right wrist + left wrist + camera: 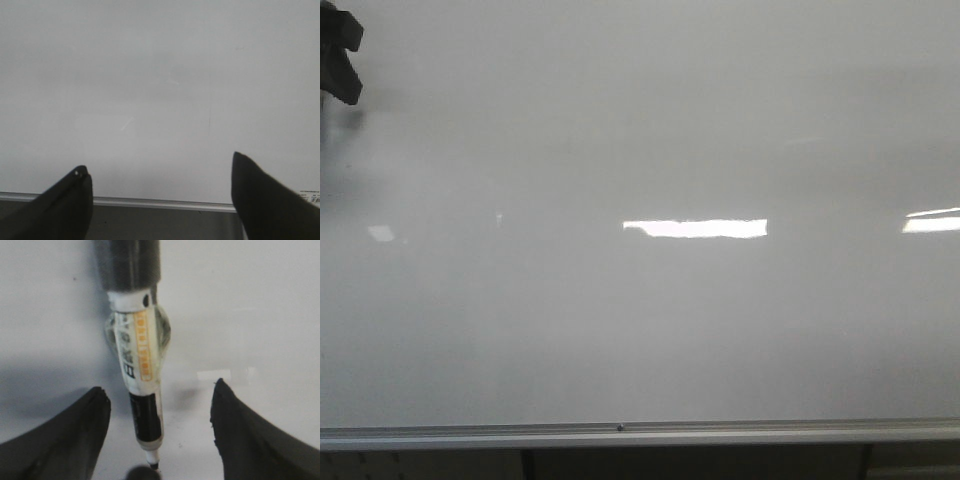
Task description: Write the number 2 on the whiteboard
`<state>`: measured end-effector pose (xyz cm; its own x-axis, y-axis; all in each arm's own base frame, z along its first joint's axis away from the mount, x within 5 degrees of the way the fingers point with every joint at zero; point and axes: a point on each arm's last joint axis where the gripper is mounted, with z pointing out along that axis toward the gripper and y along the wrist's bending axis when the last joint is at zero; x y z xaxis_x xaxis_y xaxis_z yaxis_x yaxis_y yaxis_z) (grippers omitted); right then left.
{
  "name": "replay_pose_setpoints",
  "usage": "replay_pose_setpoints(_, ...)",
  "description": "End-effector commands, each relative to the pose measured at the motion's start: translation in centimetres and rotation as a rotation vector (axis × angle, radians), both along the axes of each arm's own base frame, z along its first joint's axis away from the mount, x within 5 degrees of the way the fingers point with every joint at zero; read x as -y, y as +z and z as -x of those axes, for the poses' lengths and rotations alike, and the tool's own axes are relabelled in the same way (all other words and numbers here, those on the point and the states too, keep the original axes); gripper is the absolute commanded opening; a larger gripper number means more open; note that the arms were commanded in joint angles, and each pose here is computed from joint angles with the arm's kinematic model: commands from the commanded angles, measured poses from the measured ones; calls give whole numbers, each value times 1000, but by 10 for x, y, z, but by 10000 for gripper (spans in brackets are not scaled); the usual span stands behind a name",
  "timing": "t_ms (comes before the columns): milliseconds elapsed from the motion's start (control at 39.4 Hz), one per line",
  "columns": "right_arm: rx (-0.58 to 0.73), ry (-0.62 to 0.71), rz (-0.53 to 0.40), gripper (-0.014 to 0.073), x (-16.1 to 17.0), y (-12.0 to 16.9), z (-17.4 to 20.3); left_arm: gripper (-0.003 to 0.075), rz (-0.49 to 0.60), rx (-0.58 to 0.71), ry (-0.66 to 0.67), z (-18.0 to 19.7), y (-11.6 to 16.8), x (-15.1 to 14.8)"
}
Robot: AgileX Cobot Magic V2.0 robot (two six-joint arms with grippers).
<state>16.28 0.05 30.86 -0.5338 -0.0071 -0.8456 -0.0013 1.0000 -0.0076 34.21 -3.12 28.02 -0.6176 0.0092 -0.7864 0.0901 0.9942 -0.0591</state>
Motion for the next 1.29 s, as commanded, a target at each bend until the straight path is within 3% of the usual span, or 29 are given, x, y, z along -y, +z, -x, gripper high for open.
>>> replay_pose_setpoints(0, 90, 6, 13, 592, 0, 13, -3, 421, 29, 141, 26, -5, 25, -1)
replay_pose_setpoints(152, 91, 6, 13, 592, 0, 14, -3, 377, 28, 153, 30, -9, 22, -1)
replay_pose_setpoints(406, 96, 6, 13, 592, 0, 14, -3, 164, 28, 161, 32, -10, 21, -1)
replay_pose_setpoints(558, 101, 6, 13, 592, 0, 15, -4, 75, 28, 161, 32, -10, 21, -1)
replay_pose_setpoints(786, 150, 5, -1, 592, 0, 22, -5, 10, -29, 134, -11, 4, 34, -2)
replay_pose_setpoints(1040, 44, 89, 28, 592, -11, 47, -6, 10, -190, -47, -249, 53, 63, 12)
replay_pose_setpoints(1268, -141, 416, 125, 592, -43, 65, -11, 10, -272, -103, -634, 99, 88, 49)
